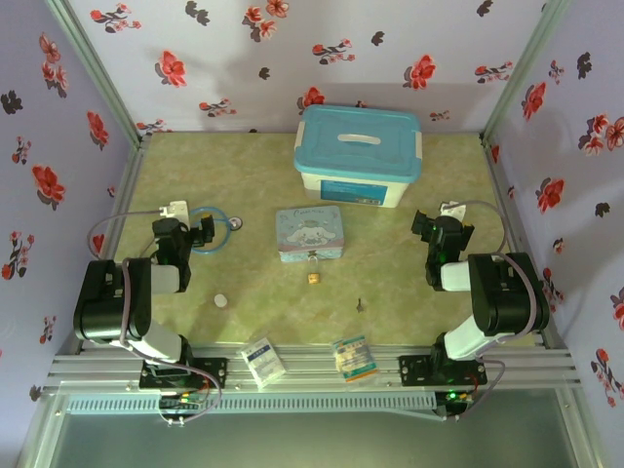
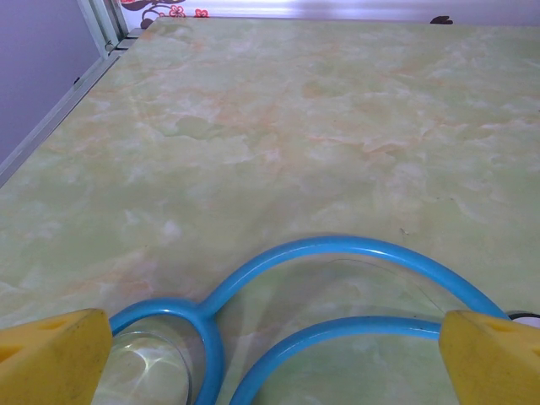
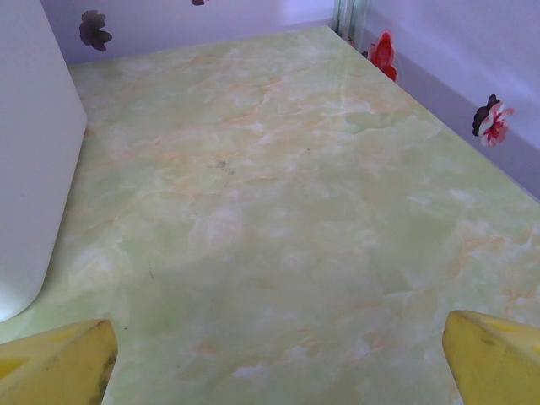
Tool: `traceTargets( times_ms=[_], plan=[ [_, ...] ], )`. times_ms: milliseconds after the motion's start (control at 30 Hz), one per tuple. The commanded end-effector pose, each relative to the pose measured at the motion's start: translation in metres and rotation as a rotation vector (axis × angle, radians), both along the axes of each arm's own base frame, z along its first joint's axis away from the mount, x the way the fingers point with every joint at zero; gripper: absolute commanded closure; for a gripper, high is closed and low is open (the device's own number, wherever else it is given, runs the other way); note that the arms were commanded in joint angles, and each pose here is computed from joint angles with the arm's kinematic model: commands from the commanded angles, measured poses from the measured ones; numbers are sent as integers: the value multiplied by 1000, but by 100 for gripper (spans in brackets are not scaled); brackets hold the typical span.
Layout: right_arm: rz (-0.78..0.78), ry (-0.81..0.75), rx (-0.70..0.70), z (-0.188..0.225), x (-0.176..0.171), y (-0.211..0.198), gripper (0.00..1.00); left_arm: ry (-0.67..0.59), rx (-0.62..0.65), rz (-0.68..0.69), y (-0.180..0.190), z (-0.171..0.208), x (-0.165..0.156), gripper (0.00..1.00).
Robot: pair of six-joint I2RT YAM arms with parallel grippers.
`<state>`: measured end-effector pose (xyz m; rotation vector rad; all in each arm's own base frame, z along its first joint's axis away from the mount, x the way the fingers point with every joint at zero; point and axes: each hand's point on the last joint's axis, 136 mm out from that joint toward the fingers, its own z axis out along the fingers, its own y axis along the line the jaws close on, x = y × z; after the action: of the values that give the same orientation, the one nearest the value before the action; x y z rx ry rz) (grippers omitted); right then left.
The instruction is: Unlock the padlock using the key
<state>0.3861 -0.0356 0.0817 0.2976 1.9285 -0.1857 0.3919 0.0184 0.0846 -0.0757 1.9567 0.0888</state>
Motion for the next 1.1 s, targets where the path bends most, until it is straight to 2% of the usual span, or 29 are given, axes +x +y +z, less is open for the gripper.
traceTargets(
  times_ms=[0, 167, 267, 367, 500, 567, 633, 733, 800, 867, 933, 1000, 1067],
  plan=[
    [-24, -35, -14, 8, 2, -5, 1, -30, 22, -20, -2, 9, 7, 0],
    [-26, -50, -8, 11, 0, -5, 1, -41, 18, -16, -2, 12, 6, 0],
    [83, -76, -12, 28, -3, 12, 1, -68, 20, -15, -2, 29, 1, 0],
    [43, -73, 6, 50, -12, 7, 1, -66, 19, 14, 3, 51, -4, 0],
    [42, -58, 175, 75, -22, 15, 1, -116, -48, 59, 6, 86, -12, 0],
    [16, -14, 286, 78, -28, 19, 1, -129, -112, 80, 6, 102, -18, 0],
    [65, 66, 350, 78, -35, 32, 1, -172, -238, 107, 4, 119, -27, 0],
    [133, 159, 430, 71, -51, 51, 1, -236, -330, 43, -9, 136, -44, 0],
    [211, 186, 497, 70, -61, 68, 0, -263, -445, 36, -15, 140, -55, 0],
    [243, 195, 572, 68, -70, 80, 1, -192, -592, -62, -40, 144, -63, 0],
    [268, 220, 652, 66, -81, 92, 1, -58, -734, -170, -75, 142, -70, 0],
    [301, 264, 677, 62, -92, 106, 1, 20, -778, -234, -104, 137, -83, 0],
    [323, 327, 652, 55, -106, 118, 2, 39, -774, -270, -123, 135, -98, 0]
  ],
)
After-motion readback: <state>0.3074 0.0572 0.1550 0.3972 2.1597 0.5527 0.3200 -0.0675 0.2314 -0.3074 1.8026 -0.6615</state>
